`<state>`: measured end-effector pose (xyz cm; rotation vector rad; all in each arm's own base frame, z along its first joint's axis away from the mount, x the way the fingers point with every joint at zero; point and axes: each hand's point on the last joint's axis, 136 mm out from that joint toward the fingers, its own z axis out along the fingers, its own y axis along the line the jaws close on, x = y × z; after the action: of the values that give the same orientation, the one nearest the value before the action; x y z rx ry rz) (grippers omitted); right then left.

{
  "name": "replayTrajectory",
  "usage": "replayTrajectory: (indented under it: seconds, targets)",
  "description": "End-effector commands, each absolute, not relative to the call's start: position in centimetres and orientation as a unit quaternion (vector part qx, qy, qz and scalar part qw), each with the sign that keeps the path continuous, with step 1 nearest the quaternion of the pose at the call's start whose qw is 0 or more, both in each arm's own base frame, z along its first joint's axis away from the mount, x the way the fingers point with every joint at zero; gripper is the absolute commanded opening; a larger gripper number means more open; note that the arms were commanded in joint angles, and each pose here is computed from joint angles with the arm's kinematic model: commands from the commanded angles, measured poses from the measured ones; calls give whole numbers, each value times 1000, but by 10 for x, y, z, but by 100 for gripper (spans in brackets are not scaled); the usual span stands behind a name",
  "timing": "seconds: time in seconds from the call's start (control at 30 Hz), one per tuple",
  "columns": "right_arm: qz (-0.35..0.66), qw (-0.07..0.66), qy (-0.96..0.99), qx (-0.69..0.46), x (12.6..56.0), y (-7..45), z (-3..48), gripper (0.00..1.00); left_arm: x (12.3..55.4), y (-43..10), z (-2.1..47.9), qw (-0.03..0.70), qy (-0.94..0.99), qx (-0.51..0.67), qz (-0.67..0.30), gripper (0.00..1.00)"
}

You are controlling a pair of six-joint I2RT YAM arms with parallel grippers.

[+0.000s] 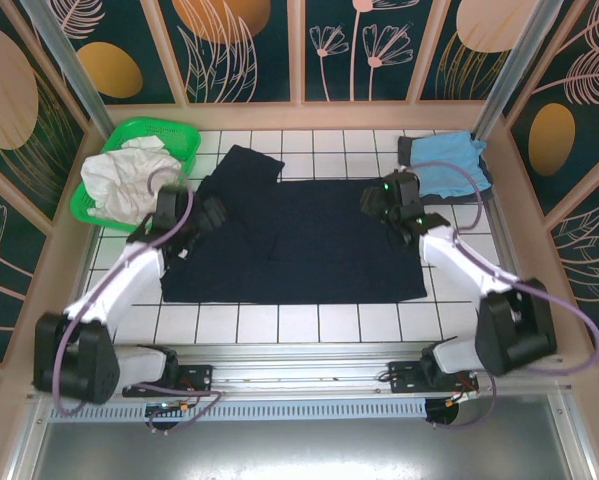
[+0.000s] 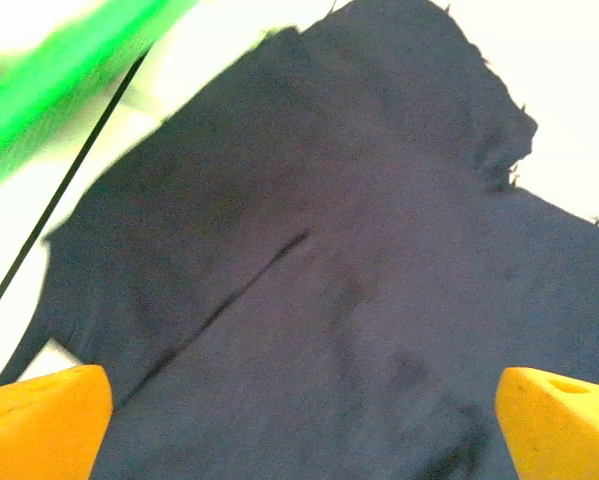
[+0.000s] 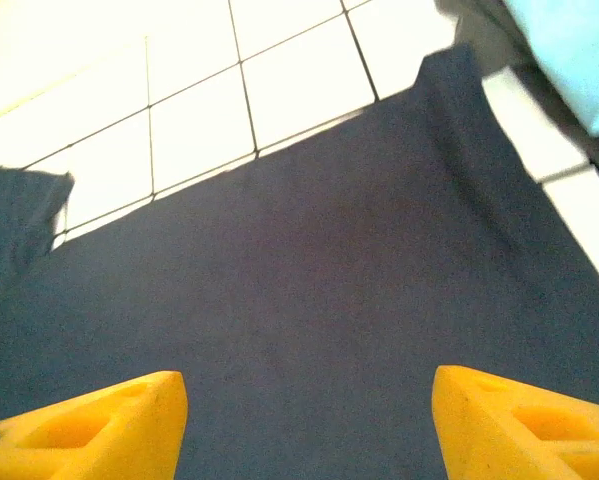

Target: Fold and stack the t-shirts

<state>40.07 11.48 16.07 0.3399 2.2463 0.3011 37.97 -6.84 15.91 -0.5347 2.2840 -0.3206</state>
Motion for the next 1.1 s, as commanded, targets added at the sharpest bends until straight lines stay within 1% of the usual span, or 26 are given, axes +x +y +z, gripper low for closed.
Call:
replayTrajectory:
  seconds: [0.0,0.17,0.27,0.33,0.4,0.43,0.47,0.53,0.57,0.7,0.8,0.87,0.9,0.93,1.0,1.07]
  targets:
    - [88,406,905,94,443,106,150,64,436,-69,163,383,904,-175,-77,95]
    - [25,379,920,100,500,81,121,63,531,-76,136,361,919,-159,-18,90]
    - [-3,363,924,117,520,63,103,62,581,-89,113,351,925,-146,-13,86]
    - [-17,350,929,122,528,55,88,62,607,-95,93,342,929,-144,-10,82]
    - [-32,344,930,124,533,49,80,61,631,-101,80,348,926,-143,-17,78]
    - [-39,340,931,127,535,46,75,61,641,-103,73,353,924,-145,-19,79]
    - [-45,337,932,129,536,44,72,61,650,-104,68,360,921,-149,-20,81]
    - [-50,336,931,129,538,42,69,61,659,-106,53,366,917,-160,-25,82]
    - [-53,337,931,130,539,41,68,61,661,-104,46,368,914,-169,-21,82]
    - [-47,334,932,133,543,37,57,61,664,-94,19,374,907,-194,-4,88]
    - [-31,329,934,137,548,37,47,61,667,-92,15,368,907,-202,-13,87]
    - [-36,326,934,141,550,35,44,61,669,-96,13,367,909,-198,-32,84]
    - [-40,327,933,142,552,34,43,60,670,-98,11,364,910,-196,-42,78]
    - [-44,327,933,144,554,32,41,59,670,-100,11,363,910,-194,-50,68]
    - [-46,325,933,145,558,31,37,58,671,-101,9,361,911,-191,-57,56]
    - [-51,324,933,149,561,29,34,55,672,-101,10,360,911,-189,-62,42]
